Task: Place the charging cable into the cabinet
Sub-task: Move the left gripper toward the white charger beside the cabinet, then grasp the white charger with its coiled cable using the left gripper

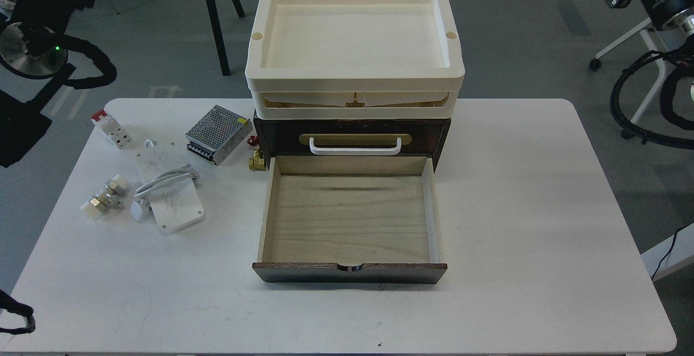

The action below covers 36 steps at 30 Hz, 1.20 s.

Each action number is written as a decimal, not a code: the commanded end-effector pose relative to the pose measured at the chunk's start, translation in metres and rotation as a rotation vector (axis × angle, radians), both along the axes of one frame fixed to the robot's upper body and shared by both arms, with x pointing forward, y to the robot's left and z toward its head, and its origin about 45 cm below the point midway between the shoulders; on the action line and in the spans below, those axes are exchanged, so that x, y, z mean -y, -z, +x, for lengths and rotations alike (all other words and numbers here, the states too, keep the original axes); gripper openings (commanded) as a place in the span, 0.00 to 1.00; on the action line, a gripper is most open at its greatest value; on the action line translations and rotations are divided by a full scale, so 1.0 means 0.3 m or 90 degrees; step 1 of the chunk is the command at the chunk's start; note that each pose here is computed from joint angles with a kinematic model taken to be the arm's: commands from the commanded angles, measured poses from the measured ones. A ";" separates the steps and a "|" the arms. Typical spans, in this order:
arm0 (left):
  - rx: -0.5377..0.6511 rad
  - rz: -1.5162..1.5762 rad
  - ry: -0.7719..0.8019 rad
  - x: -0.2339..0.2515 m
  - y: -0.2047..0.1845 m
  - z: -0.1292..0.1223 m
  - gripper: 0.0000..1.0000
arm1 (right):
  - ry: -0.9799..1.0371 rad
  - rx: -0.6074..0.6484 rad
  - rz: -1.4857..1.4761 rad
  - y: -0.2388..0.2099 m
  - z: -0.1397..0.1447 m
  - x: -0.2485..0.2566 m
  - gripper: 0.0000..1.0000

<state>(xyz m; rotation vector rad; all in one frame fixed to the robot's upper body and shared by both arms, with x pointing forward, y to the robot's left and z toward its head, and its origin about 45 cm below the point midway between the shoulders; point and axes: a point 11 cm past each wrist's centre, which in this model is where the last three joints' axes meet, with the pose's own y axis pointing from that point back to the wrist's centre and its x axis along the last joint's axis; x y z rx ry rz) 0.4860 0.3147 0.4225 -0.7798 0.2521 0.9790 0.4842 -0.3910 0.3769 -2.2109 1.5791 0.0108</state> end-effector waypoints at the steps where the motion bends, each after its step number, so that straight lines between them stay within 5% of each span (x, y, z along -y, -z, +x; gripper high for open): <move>1: 0.000 0.001 0.001 0.013 0.010 0.003 1.00 | 0.003 -0.011 0.007 0.030 -0.005 0.005 1.00; 5: 0.001 -0.006 -0.019 -0.018 0.008 0.014 1.00 | -0.006 -0.017 0.015 0.052 -0.001 -0.023 1.00; 9: -0.022 -0.025 -0.134 -0.226 0.047 0.032 1.00 | -0.001 0.012 0.048 -0.001 0.001 -0.014 1.00; 13: -0.015 -0.074 -0.149 -0.190 0.126 0.029 1.00 | 0.026 0.039 0.082 -0.043 -0.013 0.047 1.00; 19: 0.049 -0.039 0.057 0.096 0.066 -0.135 1.00 | 0.073 -0.014 0.066 0.087 -0.085 0.173 1.00; 22: 0.162 0.177 0.158 0.217 -0.019 -0.291 1.00 | 0.102 -0.036 0.055 0.136 -0.129 0.246 1.00; 24: 0.229 0.380 0.133 0.272 -0.011 -0.365 1.00 | 0.125 -0.044 0.055 0.154 -0.161 0.300 1.00; 27: 0.237 0.696 0.128 0.218 0.191 -0.446 0.99 | 0.151 -0.058 0.059 0.183 -0.203 0.362 1.00; 31: 0.274 1.040 0.202 0.075 0.427 -0.510 0.99 | 0.173 -0.074 0.053 0.214 -0.242 0.412 1.00; 36: 0.278 1.359 0.222 -0.212 0.604 -0.469 0.99 | 0.179 -0.090 0.051 0.250 -0.261 0.423 1.00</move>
